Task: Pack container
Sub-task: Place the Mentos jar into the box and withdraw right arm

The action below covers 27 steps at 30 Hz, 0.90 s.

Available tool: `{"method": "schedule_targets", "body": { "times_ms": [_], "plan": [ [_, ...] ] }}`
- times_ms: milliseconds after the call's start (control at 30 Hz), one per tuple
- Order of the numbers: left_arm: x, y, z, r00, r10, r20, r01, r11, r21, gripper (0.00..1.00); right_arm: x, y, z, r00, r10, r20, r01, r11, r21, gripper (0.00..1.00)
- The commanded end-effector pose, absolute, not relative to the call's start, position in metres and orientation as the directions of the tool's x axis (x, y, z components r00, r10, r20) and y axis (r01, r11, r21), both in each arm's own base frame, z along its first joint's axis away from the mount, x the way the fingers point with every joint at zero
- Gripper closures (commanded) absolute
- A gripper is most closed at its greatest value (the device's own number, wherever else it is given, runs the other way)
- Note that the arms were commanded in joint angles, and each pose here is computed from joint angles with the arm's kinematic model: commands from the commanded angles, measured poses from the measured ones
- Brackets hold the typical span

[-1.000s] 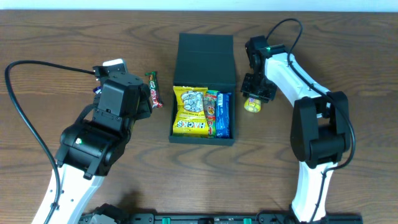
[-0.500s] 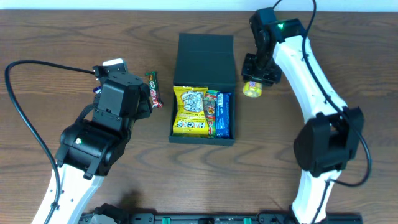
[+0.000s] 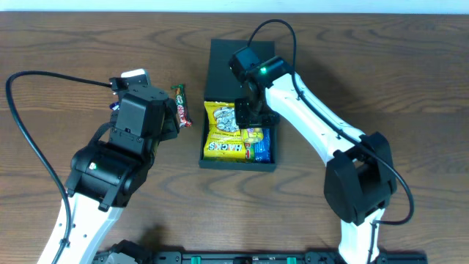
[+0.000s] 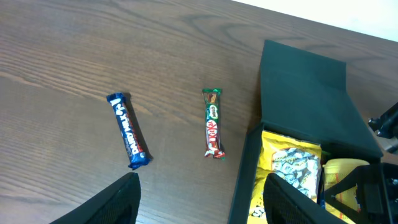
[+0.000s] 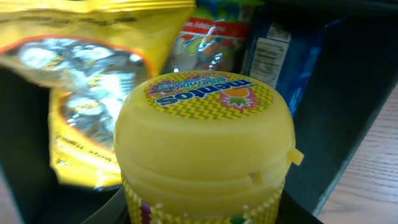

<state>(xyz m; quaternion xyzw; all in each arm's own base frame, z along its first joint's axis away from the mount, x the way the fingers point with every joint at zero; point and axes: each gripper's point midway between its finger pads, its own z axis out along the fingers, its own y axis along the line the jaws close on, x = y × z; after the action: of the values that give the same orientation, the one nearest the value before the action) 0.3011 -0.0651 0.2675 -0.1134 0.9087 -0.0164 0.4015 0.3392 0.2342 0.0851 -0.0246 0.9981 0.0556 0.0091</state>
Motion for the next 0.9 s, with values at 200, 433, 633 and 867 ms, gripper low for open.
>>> {"method": "schedule_targets", "body": {
  "times_ms": [200,433,633,867],
  "plan": [
    [0.303,-0.059,0.272,-0.636,-0.223,-0.739,-0.216,0.971,-0.107,0.32,0.341,0.237,0.098,-0.998,-0.055,-0.029,-0.059,0.984,0.168,0.15],
    [0.304,-0.058,0.258,-0.663,-0.210,-0.719,-0.226,0.971,-0.076,0.31,0.358,0.225,0.152,-0.991,-0.035,-0.130,-0.071,0.956,0.284,0.23],
    [0.323,-0.056,0.224,-0.722,-0.195,-0.664,-0.264,0.965,0.004,0.31,0.379,0.162,0.212,-0.950,0.116,-0.288,0.027,0.955,0.297,0.19],
    [0.366,-0.084,0.157,-0.784,-0.247,-0.569,-0.282,0.959,-0.027,0.33,0.378,0.121,0.216,-0.947,0.160,-0.277,0.083,0.959,0.272,0.18]
  ]
}}
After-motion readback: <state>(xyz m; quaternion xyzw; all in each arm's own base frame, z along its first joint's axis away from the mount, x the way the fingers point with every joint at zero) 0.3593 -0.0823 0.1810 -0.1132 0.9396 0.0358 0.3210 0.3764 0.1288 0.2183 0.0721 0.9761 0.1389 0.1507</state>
